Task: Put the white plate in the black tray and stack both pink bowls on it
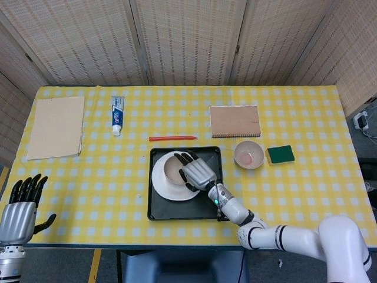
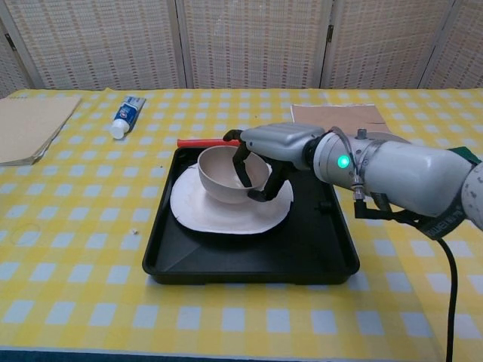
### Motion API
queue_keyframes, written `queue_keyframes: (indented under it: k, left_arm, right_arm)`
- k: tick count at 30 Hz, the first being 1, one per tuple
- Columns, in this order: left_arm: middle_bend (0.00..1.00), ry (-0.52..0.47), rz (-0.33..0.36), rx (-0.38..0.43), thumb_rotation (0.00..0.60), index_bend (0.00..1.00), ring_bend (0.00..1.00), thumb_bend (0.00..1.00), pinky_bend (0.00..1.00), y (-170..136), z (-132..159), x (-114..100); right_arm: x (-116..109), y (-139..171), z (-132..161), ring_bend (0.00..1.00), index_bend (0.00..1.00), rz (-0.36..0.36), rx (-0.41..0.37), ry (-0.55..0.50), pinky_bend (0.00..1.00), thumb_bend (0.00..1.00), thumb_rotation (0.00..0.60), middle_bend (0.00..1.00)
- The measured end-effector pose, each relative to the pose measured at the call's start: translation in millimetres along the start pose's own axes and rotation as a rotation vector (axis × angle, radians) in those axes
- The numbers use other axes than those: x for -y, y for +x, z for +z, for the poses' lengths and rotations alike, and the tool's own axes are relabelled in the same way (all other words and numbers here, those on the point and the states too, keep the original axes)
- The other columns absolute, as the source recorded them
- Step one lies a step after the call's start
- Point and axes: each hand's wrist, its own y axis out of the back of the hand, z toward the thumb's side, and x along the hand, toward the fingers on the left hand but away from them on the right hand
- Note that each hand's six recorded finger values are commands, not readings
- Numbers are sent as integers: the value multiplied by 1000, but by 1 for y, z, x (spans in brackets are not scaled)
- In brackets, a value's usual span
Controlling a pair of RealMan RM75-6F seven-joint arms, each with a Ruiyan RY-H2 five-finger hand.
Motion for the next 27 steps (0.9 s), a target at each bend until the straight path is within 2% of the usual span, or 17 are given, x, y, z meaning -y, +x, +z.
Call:
queue_keyframes:
  k: [3, 8, 12, 18, 24, 27]
  left_arm:
    - [70, -1, -5, 6, 600, 0, 0, 237, 0, 0, 1, 1]
    - [70, 3, -8, 6, 600, 0, 0, 287, 0, 1, 1, 2]
    - [70, 0, -10, 11, 600, 0, 0, 290, 0, 1, 3, 3]
    - [70, -1, -6, 17, 600, 0, 0, 288, 0, -1, 4, 2]
    - [70, 4, -14, 30, 600, 0, 0, 288, 0, -3, 8, 4]
    - [70, 9, -19, 37, 600, 0, 0, 288, 0, -4, 11, 6]
  right_arm:
    - [1, 0, 0, 0, 545, 4, -2, -13, 0, 449, 600, 3]
    - [1, 4, -3, 0, 185, 18, 0, 2, 0, 449, 600, 0]
    - [-3, 10, -5, 0, 36, 17, 7, 17, 0, 450, 600, 0]
    - [-18, 24, -15, 0, 0, -22, 28, 26, 0, 449, 600, 0]
    - [-32, 51, -52, 0, 0, -83, 92, -18, 0, 449, 600, 0]
    - [-34, 69, -81, 0, 0, -108, 146, -47, 0, 450, 600, 0]
